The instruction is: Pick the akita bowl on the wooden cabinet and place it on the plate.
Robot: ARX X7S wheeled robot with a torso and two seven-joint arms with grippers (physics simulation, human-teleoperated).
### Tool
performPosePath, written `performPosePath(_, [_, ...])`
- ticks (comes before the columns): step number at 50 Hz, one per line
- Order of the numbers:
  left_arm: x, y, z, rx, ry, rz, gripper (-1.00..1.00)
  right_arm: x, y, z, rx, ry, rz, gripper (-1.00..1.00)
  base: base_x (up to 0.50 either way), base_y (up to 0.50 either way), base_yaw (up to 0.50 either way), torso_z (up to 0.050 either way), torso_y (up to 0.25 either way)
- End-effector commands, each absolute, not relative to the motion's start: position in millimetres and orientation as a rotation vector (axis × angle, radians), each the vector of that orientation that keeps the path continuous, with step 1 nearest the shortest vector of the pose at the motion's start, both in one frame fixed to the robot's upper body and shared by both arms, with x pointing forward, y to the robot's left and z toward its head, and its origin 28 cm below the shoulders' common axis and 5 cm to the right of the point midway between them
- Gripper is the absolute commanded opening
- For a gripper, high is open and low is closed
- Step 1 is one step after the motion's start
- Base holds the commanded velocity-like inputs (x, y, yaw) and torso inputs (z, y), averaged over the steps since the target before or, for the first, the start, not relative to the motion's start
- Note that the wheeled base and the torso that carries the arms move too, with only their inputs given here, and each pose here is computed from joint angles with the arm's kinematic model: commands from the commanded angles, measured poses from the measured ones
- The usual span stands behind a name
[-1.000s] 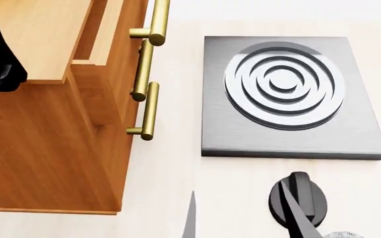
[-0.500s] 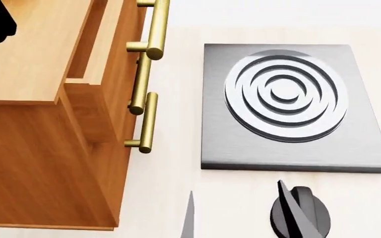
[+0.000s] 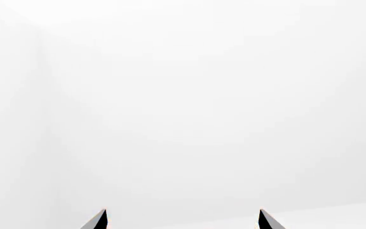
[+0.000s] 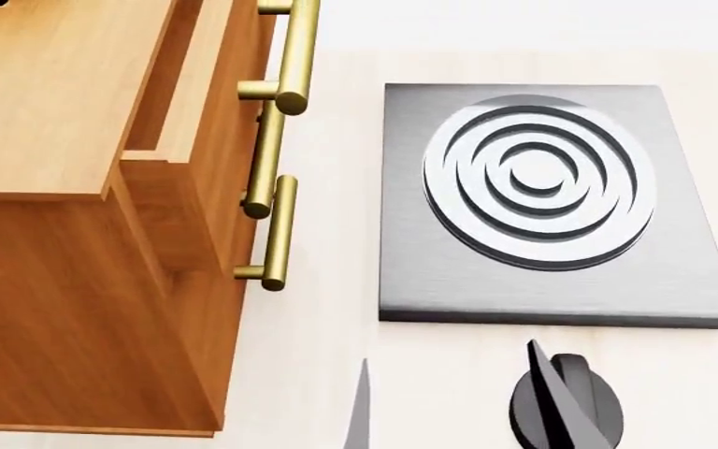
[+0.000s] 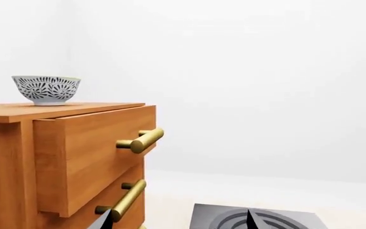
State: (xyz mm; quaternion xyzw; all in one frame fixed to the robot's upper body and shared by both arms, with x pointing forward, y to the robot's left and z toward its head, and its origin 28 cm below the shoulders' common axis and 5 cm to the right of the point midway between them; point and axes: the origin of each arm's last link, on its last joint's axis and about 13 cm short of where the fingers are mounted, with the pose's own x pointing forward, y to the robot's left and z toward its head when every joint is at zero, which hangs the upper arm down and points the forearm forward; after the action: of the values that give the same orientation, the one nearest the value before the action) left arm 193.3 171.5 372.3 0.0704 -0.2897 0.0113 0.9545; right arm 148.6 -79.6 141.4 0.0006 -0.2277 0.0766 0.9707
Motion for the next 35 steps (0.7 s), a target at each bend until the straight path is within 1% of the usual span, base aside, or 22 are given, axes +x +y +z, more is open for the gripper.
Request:
performPosePath(1, [197.9, 161.0, 397.3, 0.176, -0.615, -0.031, 1.0, 150.0, -81.7, 143.6, -0.008, -0.475, 0.143, 1.0, 0.0, 0.0, 0.0, 0.0, 0.0])
performPosePath(6, [205.4, 158.1, 405.0, 0.175, -0.609, -0.041, 1.0, 150.5, -82.2, 143.7, -0.01, -0.476, 0.14, 1.0, 0.0, 0.0, 0.0, 0.0, 0.0])
performPosePath(17, [225.8, 162.7, 424.9, 0.122, -0.561, -0.02, 1.0, 150.3, -82.6, 144.4, -0.008, -0.48, 0.141, 1.0, 0.0, 0.0, 0.0, 0.0, 0.0])
performPosePath(22, [229.6, 161.2, 429.5, 0.136, -0.545, -0.039, 1.0, 150.1, -83.4, 144.6, -0.006, -0.482, 0.136, 1.0, 0.0, 0.0, 0.0, 0.0, 0.0])
performPosePath(29, [245.6, 156.5, 449.2, 0.102, -0.496, -0.074, 1.0, 149.6, -84.1, 145.3, -0.005, -0.485, 0.132, 1.0, 0.0, 0.0, 0.0, 0.0, 0.0])
performPosePath(35, [249.5, 154.2, 466.6, 0.11, -0.502, -0.076, 1.0, 149.9, -84.4, 144.8, -0.001, -0.484, 0.132, 1.0, 0.0, 0.0, 0.0, 0.0, 0.0])
